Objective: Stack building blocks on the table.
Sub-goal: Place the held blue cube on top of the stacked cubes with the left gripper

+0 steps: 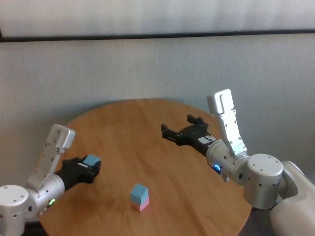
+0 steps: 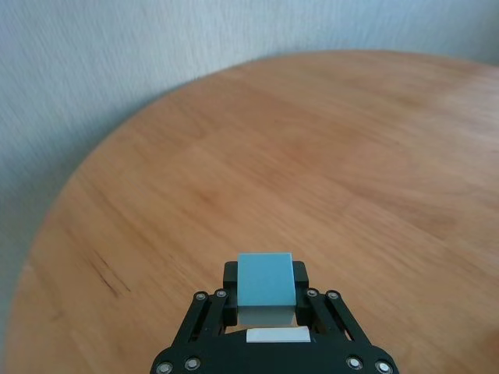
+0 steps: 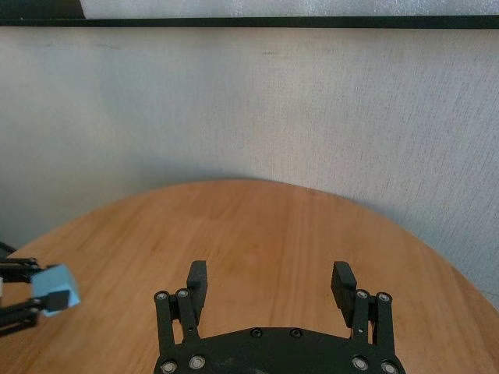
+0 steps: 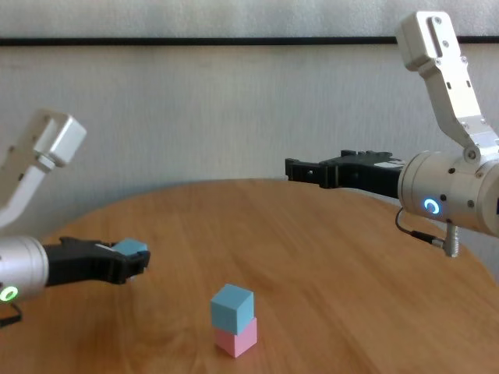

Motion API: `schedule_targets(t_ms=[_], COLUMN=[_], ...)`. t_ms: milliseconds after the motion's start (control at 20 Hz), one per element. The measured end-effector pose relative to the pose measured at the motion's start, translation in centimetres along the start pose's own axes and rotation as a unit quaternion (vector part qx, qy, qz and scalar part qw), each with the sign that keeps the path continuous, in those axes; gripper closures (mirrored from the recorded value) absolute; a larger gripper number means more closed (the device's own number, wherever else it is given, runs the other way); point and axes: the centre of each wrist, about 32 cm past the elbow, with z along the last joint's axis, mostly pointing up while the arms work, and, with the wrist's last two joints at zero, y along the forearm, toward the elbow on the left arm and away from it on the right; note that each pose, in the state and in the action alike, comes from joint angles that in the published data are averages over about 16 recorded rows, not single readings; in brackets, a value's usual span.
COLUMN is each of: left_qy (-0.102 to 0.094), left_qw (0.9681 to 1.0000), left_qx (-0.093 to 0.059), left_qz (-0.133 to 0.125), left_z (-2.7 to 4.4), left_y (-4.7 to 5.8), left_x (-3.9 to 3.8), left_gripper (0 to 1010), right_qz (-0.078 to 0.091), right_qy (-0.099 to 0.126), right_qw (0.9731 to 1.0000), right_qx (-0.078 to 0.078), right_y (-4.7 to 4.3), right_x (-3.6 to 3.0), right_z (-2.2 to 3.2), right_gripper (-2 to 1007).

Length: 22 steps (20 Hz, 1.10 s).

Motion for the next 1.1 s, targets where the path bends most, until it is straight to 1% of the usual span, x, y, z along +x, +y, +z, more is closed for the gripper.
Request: schedule_targets(t_ms=[250,400,500,650,800,950,1100], left_qy=[-0.004,-0.006,-0.008,-0.012,-0.017,-0.023,-0.031], left_qw=[0.9995,0.9982,0.9965,0.9924,0.9867,0.9806,0.9754], left_qx=[-0.021,-0.037,-0.047,-0.059,-0.068,-0.071,-0.068], left_qz=[-0.023,-0.048,-0.069,-0.107,-0.147,-0.182,-0.207], left_z=[0.82,1.52,2.0,2.68,3.23,3.59,3.71], left_y=[1.9,3.0,3.8,4.7,5.4,5.7,5.7], left_x=[0.04,-0.13,-0.33,-0.76,-1.3,-1.9,-2.46], left_gripper=[614,614,614,614,614,614,614], right_qz=[0.0,0.0,0.0,0.0,0.0,0.0,0.0], right_qy=[0.0,0.0,0.0,0.0,0.0,0.0,0.0], right_qw=[1.0,1.0,1.0,1.0,1.0,1.0,1.0], right_qx=[0.0,0.0,0.0,0.0,0.0,0.0,0.0], right_y=[0.0,0.0,0.0,0.0,0.0,0.0,0.0], right_x=[0.0,0.0,0.0,0.0,0.0,0.0,0.0], right_z=[0.0,0.0,0.0,0.0,0.0,0.0,0.0], right_gripper=[0,0,0,0,0,0,0])
